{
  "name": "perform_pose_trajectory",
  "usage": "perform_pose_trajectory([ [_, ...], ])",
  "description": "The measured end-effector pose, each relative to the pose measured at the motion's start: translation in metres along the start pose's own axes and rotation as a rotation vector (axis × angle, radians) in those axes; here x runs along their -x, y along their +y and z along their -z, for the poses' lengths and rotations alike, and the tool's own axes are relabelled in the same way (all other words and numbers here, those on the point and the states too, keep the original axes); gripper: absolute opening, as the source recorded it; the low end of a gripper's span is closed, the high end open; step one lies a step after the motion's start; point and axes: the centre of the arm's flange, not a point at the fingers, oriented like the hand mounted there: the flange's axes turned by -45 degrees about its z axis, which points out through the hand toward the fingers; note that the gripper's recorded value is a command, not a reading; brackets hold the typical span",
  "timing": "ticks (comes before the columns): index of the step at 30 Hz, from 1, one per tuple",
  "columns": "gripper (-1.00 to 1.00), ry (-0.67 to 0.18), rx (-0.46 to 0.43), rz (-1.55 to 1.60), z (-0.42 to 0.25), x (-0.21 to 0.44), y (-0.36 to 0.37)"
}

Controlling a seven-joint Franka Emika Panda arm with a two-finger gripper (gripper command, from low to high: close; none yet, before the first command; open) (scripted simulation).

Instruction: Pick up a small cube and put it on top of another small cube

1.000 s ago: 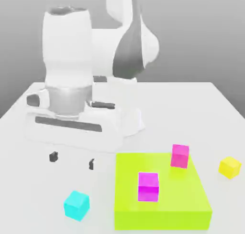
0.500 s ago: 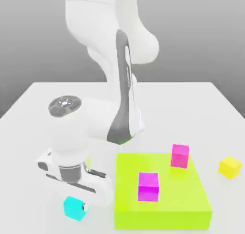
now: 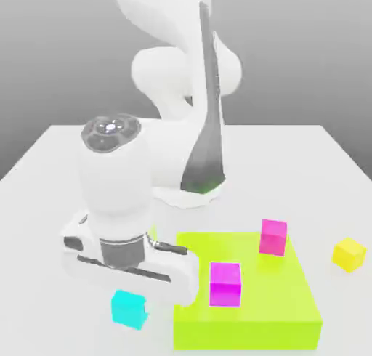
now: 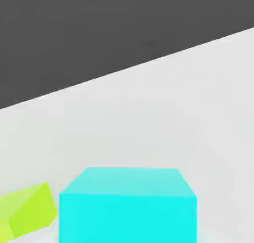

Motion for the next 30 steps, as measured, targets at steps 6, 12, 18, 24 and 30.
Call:
perform_pose_trajectory([
  [6,-1.00,-0.030,0.002,0.122,0.010,0.039,-0.144],
  [12,-1.00,-0.004,0.005,0.174,0.013,0.139,-0.241],
  [18,-1.00,0.044,0.012,0.236,0.013,0.260,-0.302],
  [24,-1.00,0.086,0.016,0.241,-0.021,0.306,-0.309],
  [30,1.00,0.082,0.012,0.241,-0.050,0.305,-0.308],
])
